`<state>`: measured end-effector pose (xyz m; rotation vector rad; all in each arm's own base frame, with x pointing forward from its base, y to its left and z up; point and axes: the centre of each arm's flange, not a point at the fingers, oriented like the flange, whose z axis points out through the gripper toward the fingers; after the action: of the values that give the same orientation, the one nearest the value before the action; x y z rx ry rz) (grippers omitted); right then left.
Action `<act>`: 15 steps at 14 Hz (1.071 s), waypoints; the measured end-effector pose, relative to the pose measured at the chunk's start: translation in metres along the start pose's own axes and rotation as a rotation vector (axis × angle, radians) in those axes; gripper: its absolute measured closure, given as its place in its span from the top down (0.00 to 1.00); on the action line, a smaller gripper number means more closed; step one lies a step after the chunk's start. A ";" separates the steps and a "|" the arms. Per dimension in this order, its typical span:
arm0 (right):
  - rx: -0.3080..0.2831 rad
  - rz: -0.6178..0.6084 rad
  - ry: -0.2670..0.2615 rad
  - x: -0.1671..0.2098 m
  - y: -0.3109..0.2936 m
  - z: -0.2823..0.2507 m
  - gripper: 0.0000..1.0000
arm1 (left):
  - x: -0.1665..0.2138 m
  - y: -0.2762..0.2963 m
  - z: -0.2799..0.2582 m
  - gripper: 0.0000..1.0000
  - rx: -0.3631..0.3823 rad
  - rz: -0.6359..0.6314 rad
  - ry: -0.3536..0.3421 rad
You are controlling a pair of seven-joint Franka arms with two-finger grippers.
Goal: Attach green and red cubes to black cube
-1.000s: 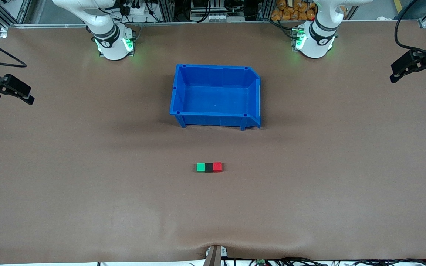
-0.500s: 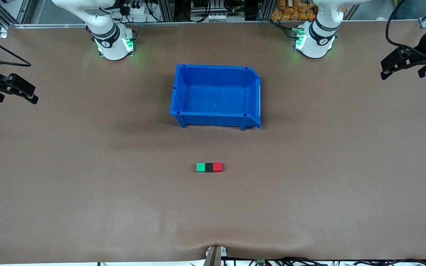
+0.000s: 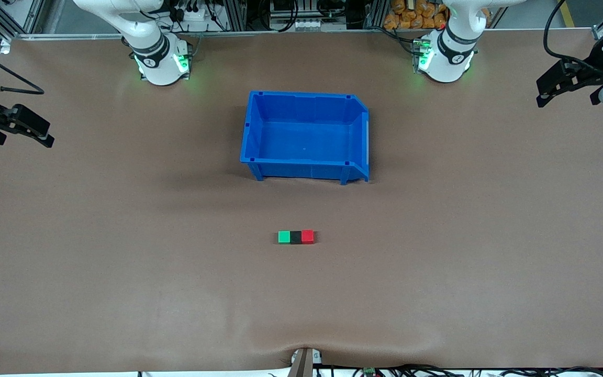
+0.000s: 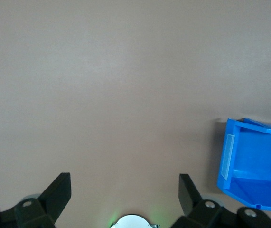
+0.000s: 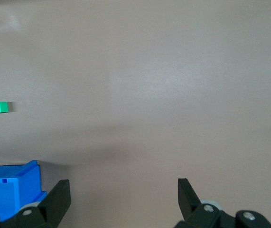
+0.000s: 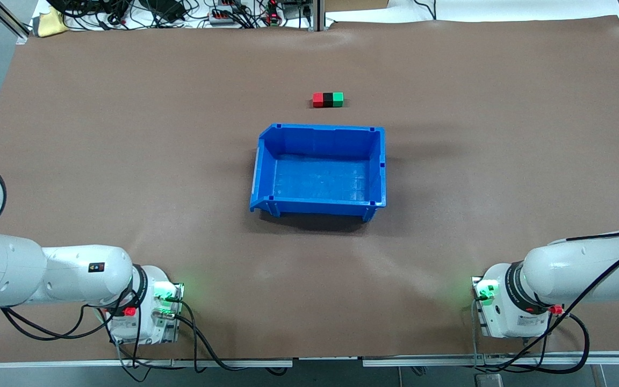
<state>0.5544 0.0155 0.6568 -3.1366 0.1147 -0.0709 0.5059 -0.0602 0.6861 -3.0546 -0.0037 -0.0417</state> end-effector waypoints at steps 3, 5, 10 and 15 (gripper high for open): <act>0.000 0.000 0.000 0.000 0.000 0.000 1.00 | 0.000 0.002 0.002 1.00 0.001 0.004 -0.004; 0.000 0.000 0.000 0.000 0.000 0.000 1.00 | 0.000 0.002 0.002 1.00 0.001 0.004 -0.004; -0.001 0.000 -0.001 0.000 0.000 0.000 1.00 | 0.000 0.002 0.002 1.00 0.001 0.004 -0.004; -0.001 0.000 -0.001 0.000 0.000 0.000 1.00 | -0.001 0.003 0.003 1.00 0.002 0.006 -0.011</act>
<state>0.5543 0.0152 0.6567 -3.1377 0.1152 -0.0700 0.5053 -0.0633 0.6824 -3.0530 0.0054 -0.0245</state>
